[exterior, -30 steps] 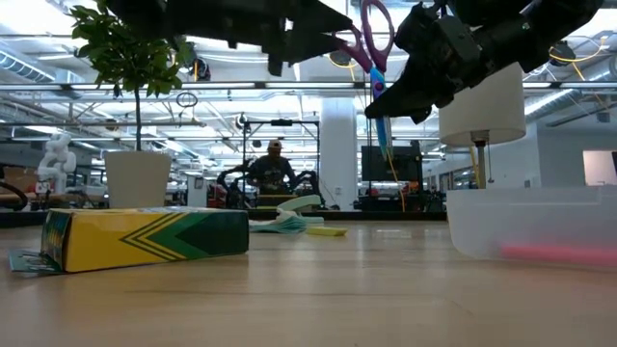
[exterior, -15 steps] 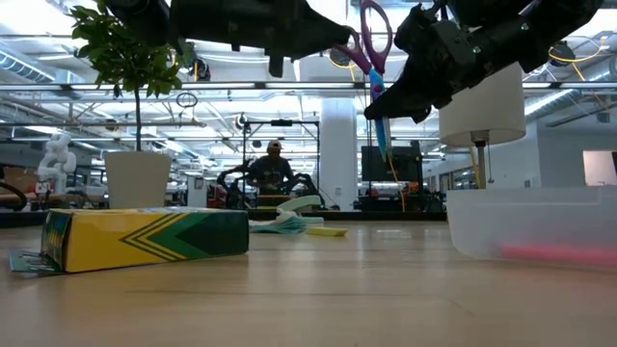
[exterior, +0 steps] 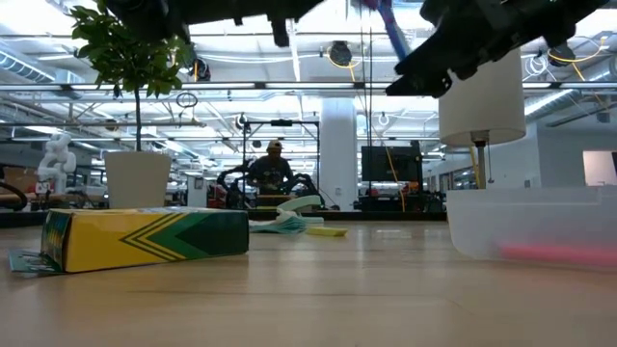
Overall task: Pack school essentials
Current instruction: Put the violet scissors into the violet supply box
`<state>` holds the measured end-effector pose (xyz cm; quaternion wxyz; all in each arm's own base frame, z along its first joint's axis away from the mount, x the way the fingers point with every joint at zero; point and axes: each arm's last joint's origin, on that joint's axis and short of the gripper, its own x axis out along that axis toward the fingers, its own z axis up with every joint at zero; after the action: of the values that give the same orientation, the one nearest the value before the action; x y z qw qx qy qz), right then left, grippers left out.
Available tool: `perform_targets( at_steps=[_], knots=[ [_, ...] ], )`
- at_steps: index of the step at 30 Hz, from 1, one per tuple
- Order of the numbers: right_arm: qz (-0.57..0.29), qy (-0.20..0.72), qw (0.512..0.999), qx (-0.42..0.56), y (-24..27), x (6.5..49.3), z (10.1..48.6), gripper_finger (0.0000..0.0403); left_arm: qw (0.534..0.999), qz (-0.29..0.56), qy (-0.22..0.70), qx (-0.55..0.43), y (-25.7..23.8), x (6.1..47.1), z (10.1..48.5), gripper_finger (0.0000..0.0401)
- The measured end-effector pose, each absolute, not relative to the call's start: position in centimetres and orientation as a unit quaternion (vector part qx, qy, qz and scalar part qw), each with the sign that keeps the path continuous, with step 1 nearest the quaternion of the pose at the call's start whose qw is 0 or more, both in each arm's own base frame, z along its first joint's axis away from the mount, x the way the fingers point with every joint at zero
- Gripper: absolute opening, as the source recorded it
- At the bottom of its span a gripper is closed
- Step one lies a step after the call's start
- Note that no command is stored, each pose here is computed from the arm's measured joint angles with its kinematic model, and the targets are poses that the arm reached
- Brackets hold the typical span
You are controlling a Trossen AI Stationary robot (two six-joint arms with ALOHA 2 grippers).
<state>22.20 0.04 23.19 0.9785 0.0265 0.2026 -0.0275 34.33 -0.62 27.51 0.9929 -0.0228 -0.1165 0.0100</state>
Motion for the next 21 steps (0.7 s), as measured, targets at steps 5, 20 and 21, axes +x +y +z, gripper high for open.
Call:
perform_targets(
  at_steps=[5,20,21],
  knots=[
    [-0.025,0.196,0.98,0.014,0.0,20.5,23.3,0.033,0.989,0.002,-0.145,-0.012,-1.1,34.2,28.1,0.0022],
    [-0.019,0.123,0.992,-0.01,0.0,19.2,23.3,0.032,0.979,-0.019,-0.204,0.0,-1.4,34.9,27.3,0.0022],
    [-0.019,0.125,0.992,-0.01,0.0,19.2,23.2,0.0316,0.979,-0.019,-0.204,-0.001,-1.4,34.9,27.2,0.0022]
  ],
)
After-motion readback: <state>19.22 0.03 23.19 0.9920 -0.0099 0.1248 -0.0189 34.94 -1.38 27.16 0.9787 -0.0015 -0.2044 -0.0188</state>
